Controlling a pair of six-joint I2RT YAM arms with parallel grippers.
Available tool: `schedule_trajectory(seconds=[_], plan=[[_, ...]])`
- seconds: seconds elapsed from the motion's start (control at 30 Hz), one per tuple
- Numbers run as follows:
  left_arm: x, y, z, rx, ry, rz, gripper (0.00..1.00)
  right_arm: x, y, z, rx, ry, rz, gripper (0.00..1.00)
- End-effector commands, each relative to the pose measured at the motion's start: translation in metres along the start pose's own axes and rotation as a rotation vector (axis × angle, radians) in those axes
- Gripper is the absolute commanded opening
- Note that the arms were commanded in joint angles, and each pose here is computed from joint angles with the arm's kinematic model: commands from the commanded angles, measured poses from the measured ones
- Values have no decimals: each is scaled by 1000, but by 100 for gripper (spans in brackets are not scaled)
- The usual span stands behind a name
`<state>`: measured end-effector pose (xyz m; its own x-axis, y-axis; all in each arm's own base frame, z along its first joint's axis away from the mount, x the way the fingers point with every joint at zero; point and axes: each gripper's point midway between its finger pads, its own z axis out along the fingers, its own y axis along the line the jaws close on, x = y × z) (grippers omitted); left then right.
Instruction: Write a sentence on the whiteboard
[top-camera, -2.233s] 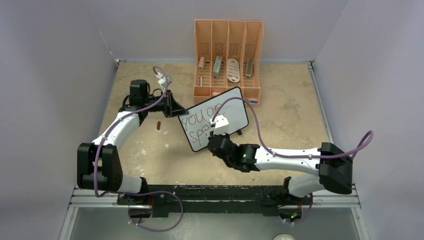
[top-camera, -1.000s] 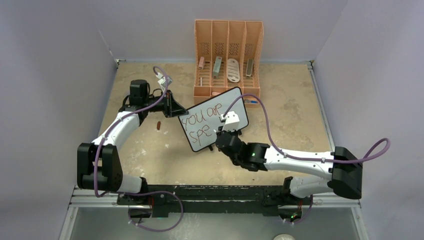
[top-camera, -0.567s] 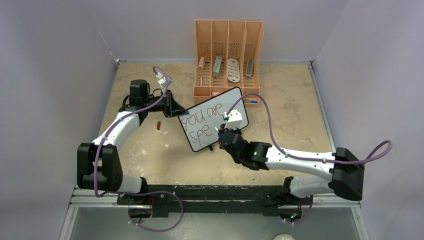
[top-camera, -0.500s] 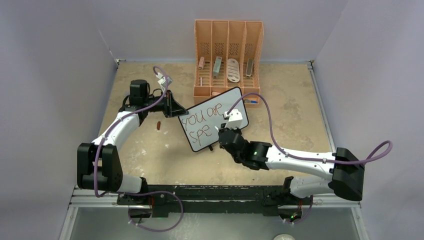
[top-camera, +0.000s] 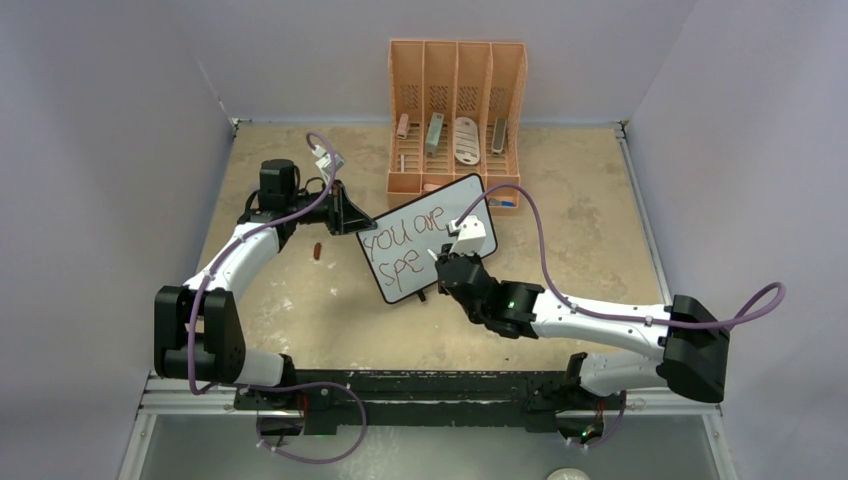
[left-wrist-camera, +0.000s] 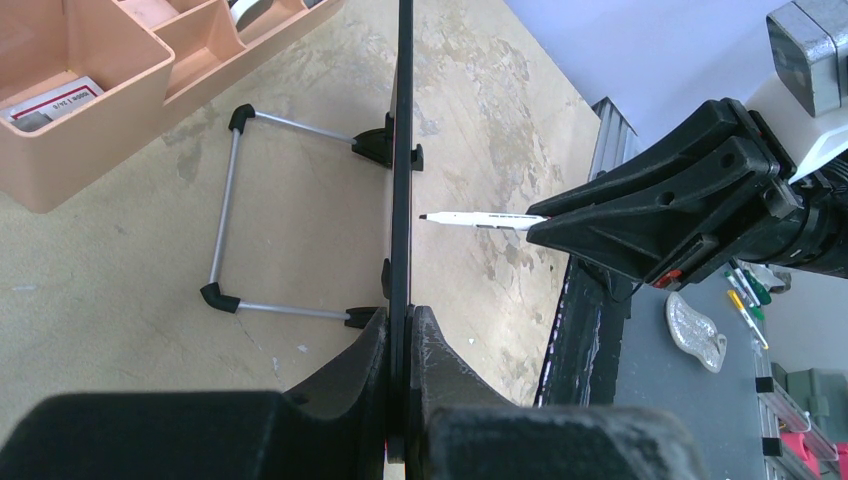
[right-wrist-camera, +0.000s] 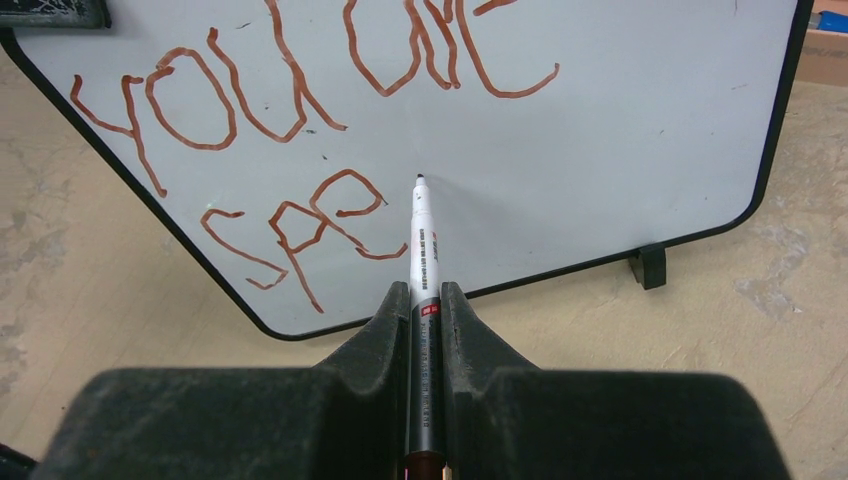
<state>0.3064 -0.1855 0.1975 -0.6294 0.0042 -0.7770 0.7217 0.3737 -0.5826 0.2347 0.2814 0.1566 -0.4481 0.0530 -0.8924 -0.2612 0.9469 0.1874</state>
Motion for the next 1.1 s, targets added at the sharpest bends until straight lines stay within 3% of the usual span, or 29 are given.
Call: schedule_trajectory(seconds=[0.0,1.07], plan=[[-11,-9,-1,16,-10,54,0,-8,5,2,-12,-30,15,0],[-12,-9,0,21,-10,56,0,-15,13,9,-27,-53,-5,0]])
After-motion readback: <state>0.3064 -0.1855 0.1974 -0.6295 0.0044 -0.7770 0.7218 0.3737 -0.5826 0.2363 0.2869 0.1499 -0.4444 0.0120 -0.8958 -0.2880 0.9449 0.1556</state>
